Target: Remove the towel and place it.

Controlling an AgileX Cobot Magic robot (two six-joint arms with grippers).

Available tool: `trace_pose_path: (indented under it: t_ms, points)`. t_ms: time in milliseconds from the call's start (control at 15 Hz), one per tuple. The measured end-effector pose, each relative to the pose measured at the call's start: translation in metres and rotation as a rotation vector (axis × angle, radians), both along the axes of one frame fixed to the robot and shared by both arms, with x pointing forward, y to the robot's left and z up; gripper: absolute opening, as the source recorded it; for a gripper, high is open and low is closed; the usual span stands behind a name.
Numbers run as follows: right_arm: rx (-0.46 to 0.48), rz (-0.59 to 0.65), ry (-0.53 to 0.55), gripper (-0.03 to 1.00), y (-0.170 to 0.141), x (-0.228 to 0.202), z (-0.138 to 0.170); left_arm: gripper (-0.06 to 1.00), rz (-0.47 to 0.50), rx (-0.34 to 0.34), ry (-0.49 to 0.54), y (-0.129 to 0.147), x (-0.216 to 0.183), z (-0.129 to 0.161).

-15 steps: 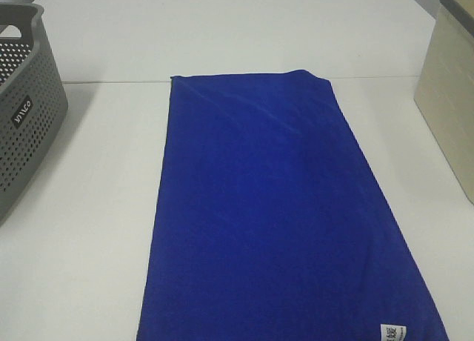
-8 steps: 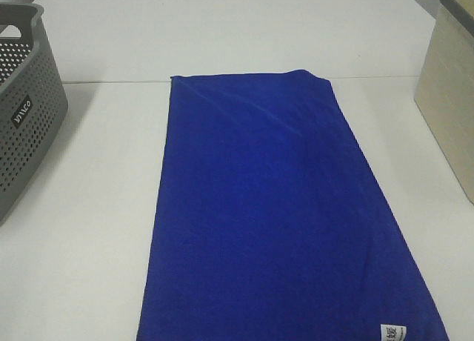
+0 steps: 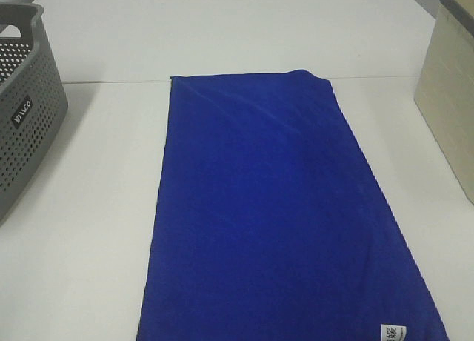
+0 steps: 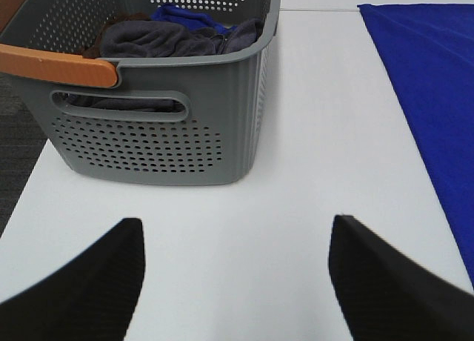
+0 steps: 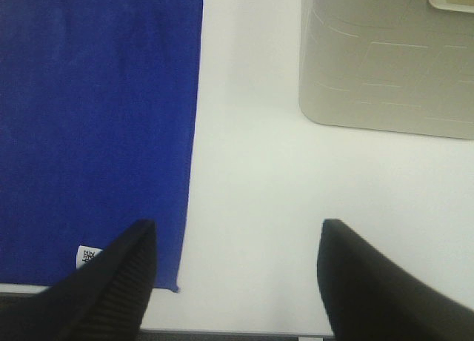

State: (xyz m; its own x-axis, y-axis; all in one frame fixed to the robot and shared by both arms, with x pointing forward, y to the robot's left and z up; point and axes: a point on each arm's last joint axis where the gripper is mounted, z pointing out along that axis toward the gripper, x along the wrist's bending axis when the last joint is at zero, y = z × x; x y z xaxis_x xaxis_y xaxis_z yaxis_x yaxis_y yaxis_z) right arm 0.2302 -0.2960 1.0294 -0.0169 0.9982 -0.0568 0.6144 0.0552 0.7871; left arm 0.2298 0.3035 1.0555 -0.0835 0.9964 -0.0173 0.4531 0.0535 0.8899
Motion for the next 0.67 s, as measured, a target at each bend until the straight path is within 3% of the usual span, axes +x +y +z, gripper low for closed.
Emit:
trace_pose_path:
  t_ms: [667]
  points:
    - [0.000, 0.000, -0.001, 0.63, 0.0000, 0.0001, 0.0001, 0.65, -0.002, -0.003, 0.000, -0.0003, 0.0000, 0.0000]
